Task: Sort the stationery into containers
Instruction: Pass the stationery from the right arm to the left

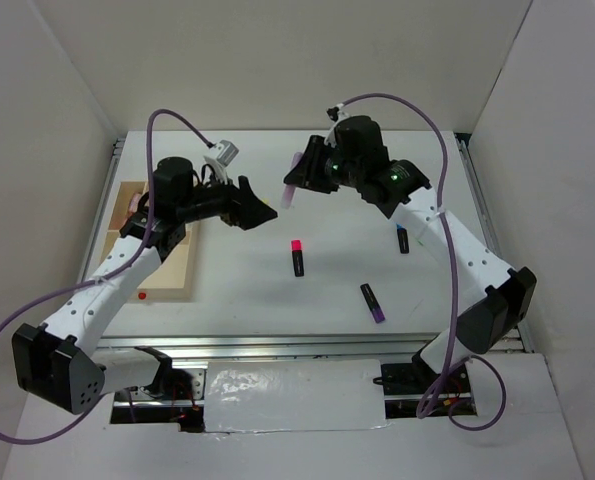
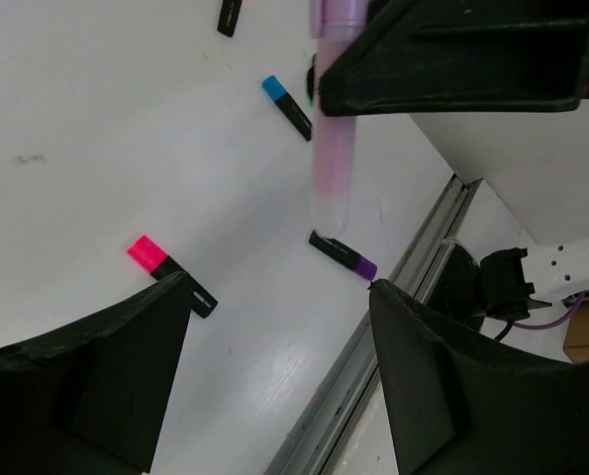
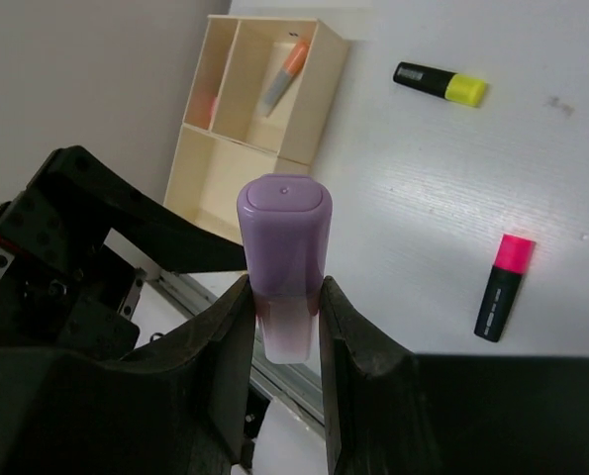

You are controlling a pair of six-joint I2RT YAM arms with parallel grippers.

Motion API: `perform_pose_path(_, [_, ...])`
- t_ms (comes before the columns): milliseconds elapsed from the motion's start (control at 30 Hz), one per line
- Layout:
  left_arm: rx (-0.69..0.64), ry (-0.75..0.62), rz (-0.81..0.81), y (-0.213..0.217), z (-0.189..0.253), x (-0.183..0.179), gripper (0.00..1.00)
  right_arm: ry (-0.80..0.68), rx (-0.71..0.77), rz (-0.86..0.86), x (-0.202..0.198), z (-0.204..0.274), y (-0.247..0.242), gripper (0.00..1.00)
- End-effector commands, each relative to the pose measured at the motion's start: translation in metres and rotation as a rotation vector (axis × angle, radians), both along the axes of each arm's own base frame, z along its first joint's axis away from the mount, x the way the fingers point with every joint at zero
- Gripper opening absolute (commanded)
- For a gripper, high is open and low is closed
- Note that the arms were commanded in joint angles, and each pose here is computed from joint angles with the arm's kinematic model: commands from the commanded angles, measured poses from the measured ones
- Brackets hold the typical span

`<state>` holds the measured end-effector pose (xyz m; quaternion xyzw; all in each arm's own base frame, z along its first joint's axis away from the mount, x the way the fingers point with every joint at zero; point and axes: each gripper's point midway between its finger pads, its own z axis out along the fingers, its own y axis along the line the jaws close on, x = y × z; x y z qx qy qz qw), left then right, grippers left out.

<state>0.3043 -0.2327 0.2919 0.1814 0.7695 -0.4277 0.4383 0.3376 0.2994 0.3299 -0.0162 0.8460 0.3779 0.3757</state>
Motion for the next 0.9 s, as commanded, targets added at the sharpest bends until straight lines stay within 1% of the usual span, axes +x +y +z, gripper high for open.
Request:
perform_pose_path(0, [-0.039,-0.109,-0.034,-0.011,0.034,0.0,0.84,-0.071,0.067,-0.006,0.007,0.03,0.016,0.0])
perform_pose_path(133, [-0.043,-0.112,-0.044,-0.014,0.034,0.0,0.85,-0.056,0.071,0.037,0.001,0.025,0.031,0.0])
perform_pose_path(300, [-0.025,-0.115,-0.022,-0.015,0.034,0.011,0.84,-0.054,0.096,0.094,-0.011,0.027,0.048,0.0])
perform_pose_path(400, [-0.001,-0.109,-0.023,-0.018,0.029,0.015,0.8,-0.057,0.12,0.13,-0.016,0.033,0.055,0.0])
perform_pose_path(500, [0.017,-0.097,-0.019,-0.018,0.025,0.017,0.69,-0.056,0.133,0.164,-0.021,0.035,0.059,0.0])
perform_pose_path(533, [0.024,-0.107,-0.015,-0.017,0.026,0.018,0.58,-0.052,0.131,0.168,-0.023,0.033,0.06,0.0])
perform_pose_path(600, [0.034,-0.11,-0.006,-0.015,0.025,0.018,0.46,-0.055,0.125,0.161,-0.021,0.031,0.057,0.01])
perform_pose_path(633, [0.041,-0.121,0.001,-0.013,0.027,0.018,0.35,-0.052,0.124,0.156,-0.02,0.029,0.055,0.07])
perform_pose_path(667, [0.047,-0.123,0.008,-0.011,0.026,0.018,0.29,-0.051,0.134,0.16,-0.018,0.03,0.051,0.11])
perform_pose_path(700, [0.054,-0.116,0.013,-0.01,0.024,0.017,0.19,-0.052,0.142,0.16,-0.017,0.032,0.049,0.22])
perform_pose_path(767, [0.074,-0.137,0.037,-0.004,0.026,0.019,0.1,-0.045,0.146,0.144,-0.01,0.028,0.038,0.33])
perform_pose_path(800, [0.083,-0.137,0.055,0.002,0.027,0.02,0.04,-0.044,0.149,0.139,-0.008,0.029,0.032,0.42])
perform_pose_path(833, [0.087,-0.14,0.067,0.008,0.029,0.02,0.01,-0.047,0.141,0.13,-0.007,0.028,0.022,0.45])
perform_pose_path(867, [0.096,-0.134,0.09,0.015,0.028,0.024,0.0,-0.051,0.133,0.091,0.004,0.027,0.003,0.47])
